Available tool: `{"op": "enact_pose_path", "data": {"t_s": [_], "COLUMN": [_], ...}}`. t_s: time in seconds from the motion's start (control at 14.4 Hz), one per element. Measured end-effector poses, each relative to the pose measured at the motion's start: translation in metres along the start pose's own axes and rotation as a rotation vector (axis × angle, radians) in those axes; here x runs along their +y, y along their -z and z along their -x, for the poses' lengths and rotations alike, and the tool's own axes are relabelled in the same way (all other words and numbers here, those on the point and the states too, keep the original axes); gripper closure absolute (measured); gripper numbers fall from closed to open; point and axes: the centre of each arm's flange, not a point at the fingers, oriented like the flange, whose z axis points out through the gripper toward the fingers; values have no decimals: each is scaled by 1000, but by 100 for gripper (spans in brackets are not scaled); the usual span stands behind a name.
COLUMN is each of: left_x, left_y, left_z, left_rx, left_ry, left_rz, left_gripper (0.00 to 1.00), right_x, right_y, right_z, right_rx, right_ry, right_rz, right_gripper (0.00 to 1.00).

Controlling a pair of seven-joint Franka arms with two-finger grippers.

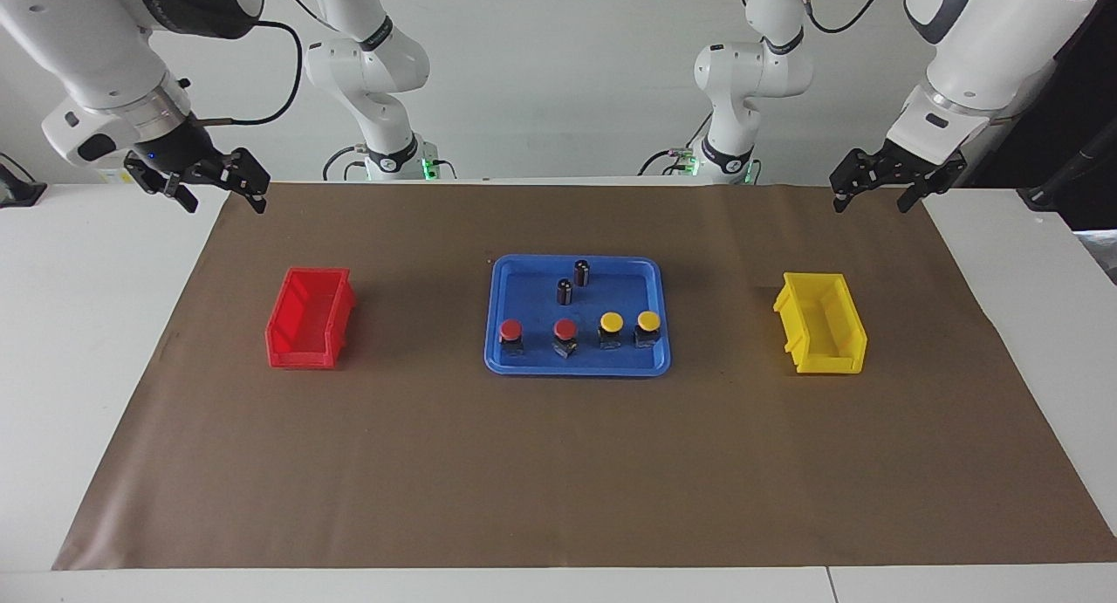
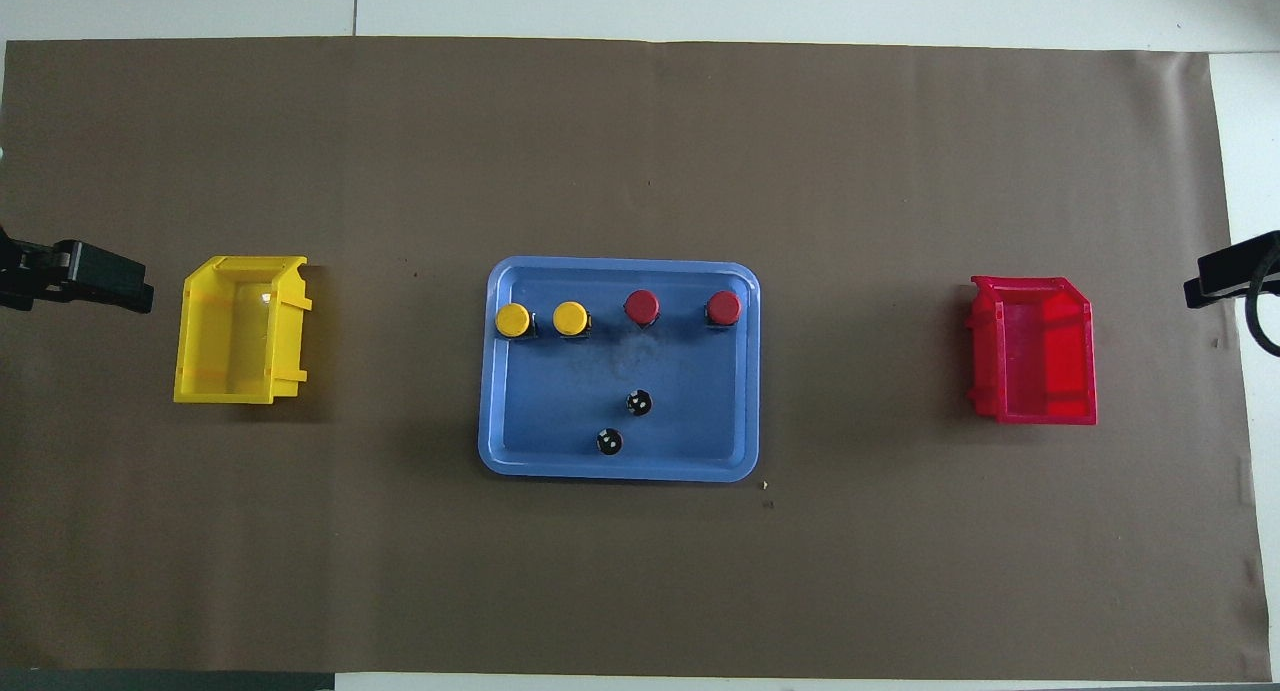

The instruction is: Sort red and yellow buttons by color

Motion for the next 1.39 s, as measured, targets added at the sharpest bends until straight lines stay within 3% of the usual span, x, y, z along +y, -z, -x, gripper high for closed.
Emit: {"op": "enact_pose_path", "data": {"t_s": [0.83,1.18,1.39], "left_x": [0,0,0], "left_y": [1,0,0], "left_z": [1,2,2], "left_rx": [0,0,0], "left_ry": [-5,-5,-5], "left_rz": [0,0,0], "left_gripper": [0,0,0], "right_x": [-15,-67,-171], "right_y": [-1,7,-15], "right_z": [-2,-13,-42], "right_rx": [1,34,80], "right_ry": [28,54,15], "right_rz": [3,14,-1], "right_gripper": [0,0,0]}}
